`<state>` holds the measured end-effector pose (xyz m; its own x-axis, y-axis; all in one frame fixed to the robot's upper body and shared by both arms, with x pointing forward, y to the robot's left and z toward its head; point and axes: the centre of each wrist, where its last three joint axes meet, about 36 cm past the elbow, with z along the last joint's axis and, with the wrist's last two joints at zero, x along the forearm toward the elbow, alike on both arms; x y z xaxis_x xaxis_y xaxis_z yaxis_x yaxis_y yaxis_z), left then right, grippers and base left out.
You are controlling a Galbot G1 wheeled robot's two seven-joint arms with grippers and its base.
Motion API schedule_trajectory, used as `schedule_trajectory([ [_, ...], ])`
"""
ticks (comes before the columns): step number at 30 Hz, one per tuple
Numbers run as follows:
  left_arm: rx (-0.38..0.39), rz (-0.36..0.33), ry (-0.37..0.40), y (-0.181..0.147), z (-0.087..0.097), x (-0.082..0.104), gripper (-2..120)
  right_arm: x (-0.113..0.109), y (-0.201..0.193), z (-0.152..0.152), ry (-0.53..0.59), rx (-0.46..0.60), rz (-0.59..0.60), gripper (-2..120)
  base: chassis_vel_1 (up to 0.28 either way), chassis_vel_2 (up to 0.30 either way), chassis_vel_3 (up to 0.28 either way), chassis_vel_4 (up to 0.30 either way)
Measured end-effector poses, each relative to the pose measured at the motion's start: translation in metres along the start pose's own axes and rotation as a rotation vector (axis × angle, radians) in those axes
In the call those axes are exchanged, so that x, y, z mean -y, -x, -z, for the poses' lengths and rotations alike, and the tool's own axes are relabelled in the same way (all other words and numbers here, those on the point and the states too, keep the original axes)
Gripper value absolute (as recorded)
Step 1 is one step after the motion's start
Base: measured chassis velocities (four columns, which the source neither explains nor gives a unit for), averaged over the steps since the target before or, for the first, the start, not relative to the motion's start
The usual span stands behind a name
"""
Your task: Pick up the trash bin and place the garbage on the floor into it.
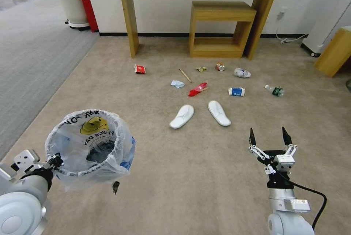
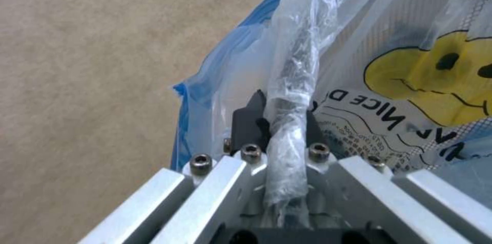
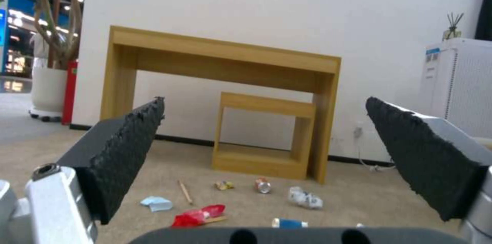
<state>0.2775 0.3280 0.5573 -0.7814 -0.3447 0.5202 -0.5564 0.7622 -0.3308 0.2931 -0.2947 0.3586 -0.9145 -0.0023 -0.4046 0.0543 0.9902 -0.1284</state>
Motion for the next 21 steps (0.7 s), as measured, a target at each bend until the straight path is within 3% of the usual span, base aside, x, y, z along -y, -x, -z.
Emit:
schedule_trajectory([
  [21,-0.004,-0.01,-0.009,-0.002,-0.0019,0.0019,1,0.0034,-0.0007,0.0024,0.004,0.008,0.004,100,-0.18,0.186,0.179,-0.175],
])
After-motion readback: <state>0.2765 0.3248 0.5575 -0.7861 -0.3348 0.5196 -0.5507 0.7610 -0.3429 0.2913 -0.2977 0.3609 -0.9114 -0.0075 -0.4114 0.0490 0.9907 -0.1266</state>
